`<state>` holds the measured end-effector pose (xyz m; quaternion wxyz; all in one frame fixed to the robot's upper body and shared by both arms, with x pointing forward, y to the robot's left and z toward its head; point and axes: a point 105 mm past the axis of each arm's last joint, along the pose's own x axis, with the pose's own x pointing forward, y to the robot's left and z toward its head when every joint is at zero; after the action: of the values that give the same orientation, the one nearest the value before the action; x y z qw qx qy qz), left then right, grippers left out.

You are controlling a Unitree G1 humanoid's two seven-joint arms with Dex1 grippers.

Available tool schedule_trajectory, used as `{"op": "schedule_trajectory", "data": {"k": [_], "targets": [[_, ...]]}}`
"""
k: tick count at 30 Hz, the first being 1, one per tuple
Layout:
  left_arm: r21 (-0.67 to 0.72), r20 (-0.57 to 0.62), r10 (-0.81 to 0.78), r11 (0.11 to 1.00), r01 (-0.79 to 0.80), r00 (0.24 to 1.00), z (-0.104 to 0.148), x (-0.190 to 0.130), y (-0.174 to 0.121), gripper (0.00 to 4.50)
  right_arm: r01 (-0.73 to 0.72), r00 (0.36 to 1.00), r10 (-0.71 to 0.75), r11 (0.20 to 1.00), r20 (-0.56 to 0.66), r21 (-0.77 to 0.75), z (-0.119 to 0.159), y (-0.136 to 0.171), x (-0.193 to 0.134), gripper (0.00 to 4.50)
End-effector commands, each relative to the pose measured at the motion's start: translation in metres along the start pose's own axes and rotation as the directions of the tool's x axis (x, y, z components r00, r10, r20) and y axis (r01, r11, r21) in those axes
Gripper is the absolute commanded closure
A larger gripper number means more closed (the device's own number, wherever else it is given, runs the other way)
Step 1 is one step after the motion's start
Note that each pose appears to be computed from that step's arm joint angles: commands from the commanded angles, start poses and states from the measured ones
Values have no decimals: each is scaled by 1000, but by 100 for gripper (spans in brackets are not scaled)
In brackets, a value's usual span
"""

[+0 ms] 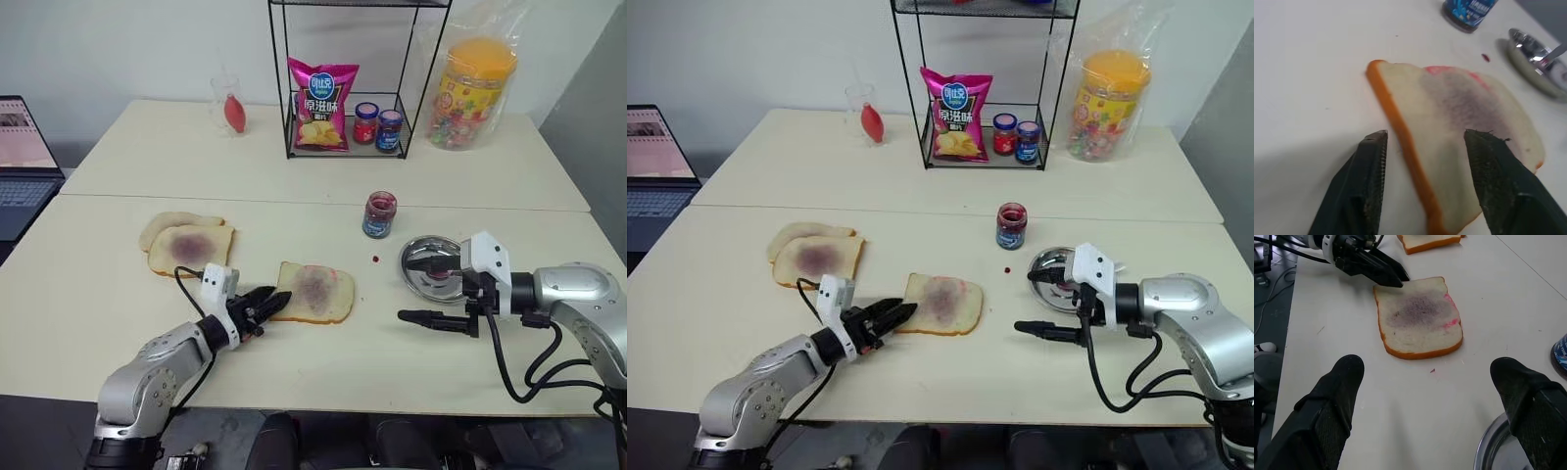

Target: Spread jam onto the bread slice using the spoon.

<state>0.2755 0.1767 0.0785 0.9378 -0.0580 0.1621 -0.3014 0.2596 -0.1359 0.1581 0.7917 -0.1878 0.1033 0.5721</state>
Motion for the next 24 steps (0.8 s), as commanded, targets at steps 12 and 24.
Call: {"op": "schedule_trajectory", "data": {"k": [12,24], "targets": [[566,14,-232,804,183,973,93,-34,-24,84,299,945,-295,954,138,-10,12,-30,-31,0],[564,-74,-495,695,446,866,119,0,-82,84,706,603,-787,603,133,372,-28,-60,-94,0]]}}
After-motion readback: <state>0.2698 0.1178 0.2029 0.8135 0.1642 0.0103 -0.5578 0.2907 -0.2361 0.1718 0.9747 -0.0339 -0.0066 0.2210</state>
